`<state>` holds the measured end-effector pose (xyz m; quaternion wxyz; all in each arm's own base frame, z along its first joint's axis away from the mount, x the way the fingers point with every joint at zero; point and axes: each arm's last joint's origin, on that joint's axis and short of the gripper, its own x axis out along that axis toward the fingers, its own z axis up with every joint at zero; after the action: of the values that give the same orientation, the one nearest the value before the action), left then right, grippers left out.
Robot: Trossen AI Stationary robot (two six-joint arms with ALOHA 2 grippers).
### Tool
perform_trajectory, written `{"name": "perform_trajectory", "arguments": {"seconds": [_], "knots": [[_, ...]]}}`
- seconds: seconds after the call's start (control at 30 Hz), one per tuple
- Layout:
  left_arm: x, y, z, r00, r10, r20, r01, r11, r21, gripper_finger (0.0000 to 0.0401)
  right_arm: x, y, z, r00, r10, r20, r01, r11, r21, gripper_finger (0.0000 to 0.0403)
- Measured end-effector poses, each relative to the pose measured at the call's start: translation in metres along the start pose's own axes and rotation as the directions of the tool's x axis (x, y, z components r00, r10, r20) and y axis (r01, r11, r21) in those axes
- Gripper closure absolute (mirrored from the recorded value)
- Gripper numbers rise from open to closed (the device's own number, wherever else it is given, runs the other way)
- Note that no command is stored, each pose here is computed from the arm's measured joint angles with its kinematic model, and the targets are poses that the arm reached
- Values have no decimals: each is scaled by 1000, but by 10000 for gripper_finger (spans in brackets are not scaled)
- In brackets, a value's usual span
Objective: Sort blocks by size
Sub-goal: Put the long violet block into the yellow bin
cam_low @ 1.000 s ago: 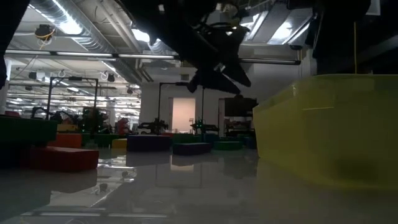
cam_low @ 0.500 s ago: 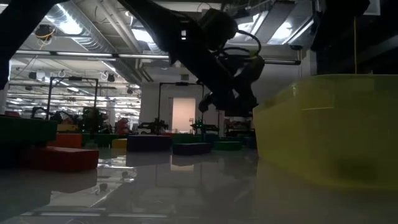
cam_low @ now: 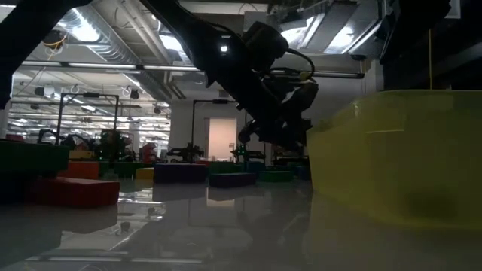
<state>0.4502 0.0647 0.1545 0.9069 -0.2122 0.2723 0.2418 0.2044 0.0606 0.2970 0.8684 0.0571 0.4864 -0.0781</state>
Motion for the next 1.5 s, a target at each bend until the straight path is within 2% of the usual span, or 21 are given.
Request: {"name": "perform_trajectory", "arguments": {"seconds": [0.43,1.5], "knots": [[19,12,-15,998,36,-42,-40,996,-80,280,0,-1,1,999,-36,16,36,999,0,349],[21,12,-14,999,41,-4,-41,993,-114,280,0,-1,1,999,-36,17,36,999,0,349]]}}
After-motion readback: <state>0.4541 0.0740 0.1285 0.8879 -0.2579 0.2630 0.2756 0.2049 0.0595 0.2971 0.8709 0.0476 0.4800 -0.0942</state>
